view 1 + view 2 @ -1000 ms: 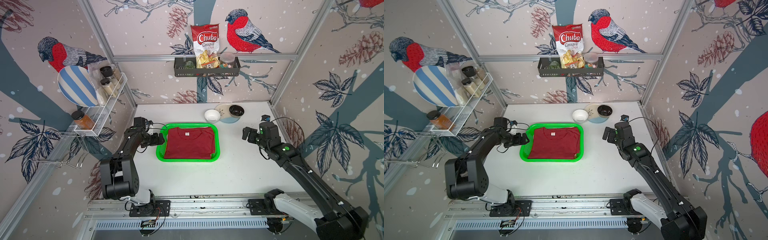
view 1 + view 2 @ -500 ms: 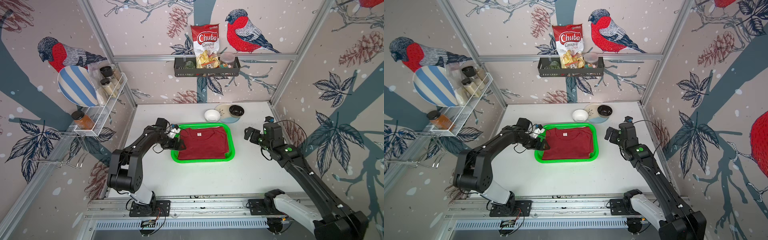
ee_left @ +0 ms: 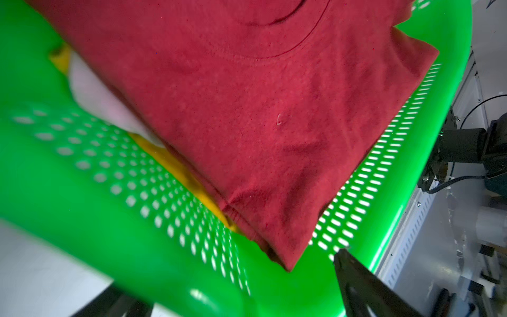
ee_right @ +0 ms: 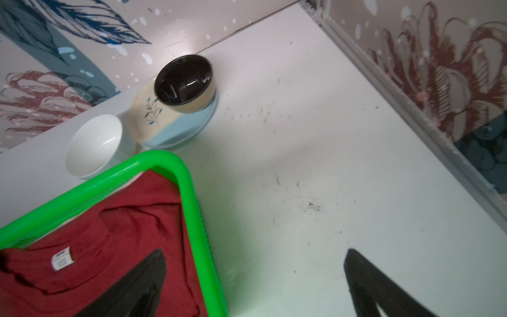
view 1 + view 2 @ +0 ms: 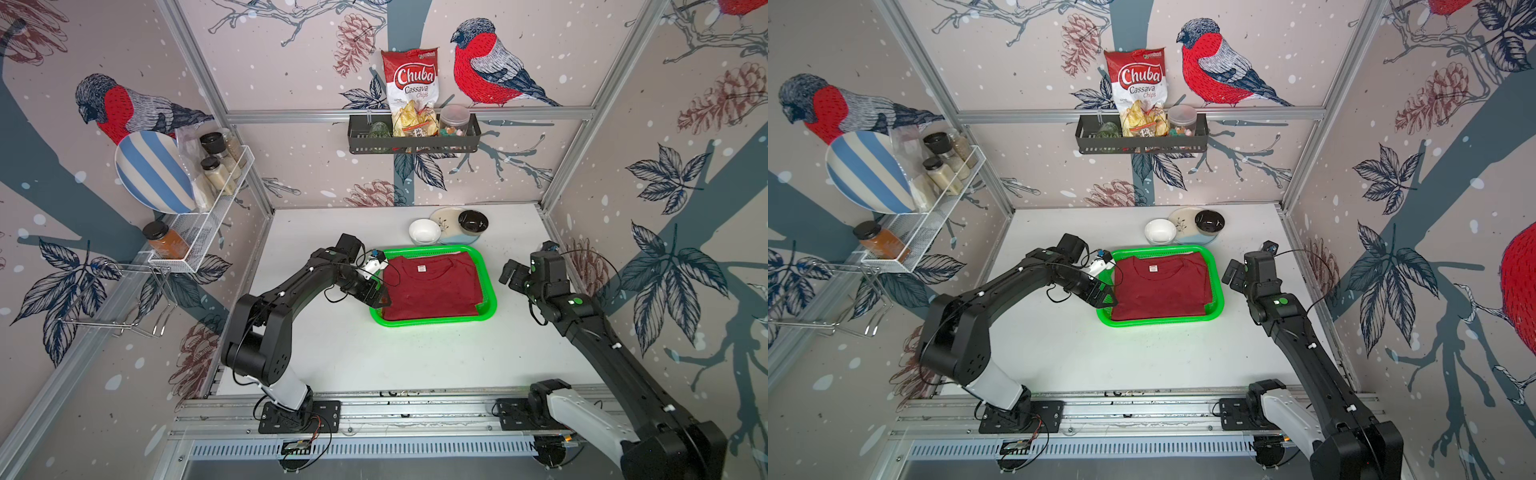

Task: Put the folded t-shirts into the basket
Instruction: Move the bin to the center of the board, then reset both arms

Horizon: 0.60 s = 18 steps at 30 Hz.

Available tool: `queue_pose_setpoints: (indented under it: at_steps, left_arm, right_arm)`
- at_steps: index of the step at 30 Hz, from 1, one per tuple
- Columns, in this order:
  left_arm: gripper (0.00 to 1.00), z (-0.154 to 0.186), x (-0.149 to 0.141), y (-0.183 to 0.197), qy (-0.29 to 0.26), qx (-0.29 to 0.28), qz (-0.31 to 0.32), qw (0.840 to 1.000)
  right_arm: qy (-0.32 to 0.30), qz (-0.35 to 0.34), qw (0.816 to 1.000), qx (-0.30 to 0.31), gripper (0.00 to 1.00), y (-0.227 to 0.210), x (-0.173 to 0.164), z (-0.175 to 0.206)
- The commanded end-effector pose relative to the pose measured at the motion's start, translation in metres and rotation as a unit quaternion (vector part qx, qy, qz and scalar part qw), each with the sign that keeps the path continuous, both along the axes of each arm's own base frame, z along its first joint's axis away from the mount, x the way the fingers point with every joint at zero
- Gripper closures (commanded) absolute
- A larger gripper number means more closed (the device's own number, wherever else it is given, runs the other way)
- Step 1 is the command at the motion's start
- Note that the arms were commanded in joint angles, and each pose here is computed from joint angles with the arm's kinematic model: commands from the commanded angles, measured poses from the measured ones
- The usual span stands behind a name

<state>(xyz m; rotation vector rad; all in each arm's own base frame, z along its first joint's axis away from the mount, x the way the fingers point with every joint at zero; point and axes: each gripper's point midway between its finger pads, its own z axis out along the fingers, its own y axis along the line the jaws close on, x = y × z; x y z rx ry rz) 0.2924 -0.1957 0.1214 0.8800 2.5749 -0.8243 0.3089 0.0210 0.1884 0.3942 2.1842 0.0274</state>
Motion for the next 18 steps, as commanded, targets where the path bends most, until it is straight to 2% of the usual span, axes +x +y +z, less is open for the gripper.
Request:
queue_pose_setpoints:
  at_steps: [1,4,7,10,11,14,18]
  left_arm:
    - [0.04,0.022,0.02,0.027,-0.06,-0.017,0.041,0.997]
    - [0.04,0.045,0.037,0.064,-0.102,-0.047,0.113,0.987]
    - [0.04,0.059,0.053,0.1,-0.16,-0.067,0.185,0.967]
    - [0.04,0.052,0.066,0.134,-0.236,-0.05,0.274,0.931]
    - [0.04,0.05,0.07,0.142,-0.273,-0.044,0.292,0.916]
    - [0.04,0.025,0.075,0.163,-0.325,-0.03,0.347,0.879]
    - [0.02,0.004,0.079,0.173,-0.393,-0.012,0.366,0.844]
  right_arm:
    - [-0.056,-0.037,0.995,-0.07,0.0,-0.023,0.007,0.014]
    - [-0.086,-0.028,0.989,-0.113,0.0,-0.028,0.012,0.009]
    - [-0.112,-0.011,0.981,-0.157,0.0,-0.029,0.018,-0.002]
    - [-0.13,-0.024,0.977,-0.166,0.0,-0.037,0.022,-0.018]
    - [-0.135,-0.027,0.978,-0.156,0.0,-0.038,0.024,-0.028]
    - [-0.187,-0.035,0.975,-0.118,0.0,-0.041,0.031,-0.039]
    - [-0.201,0.043,0.968,-0.146,0.0,-0.021,0.05,-0.052]
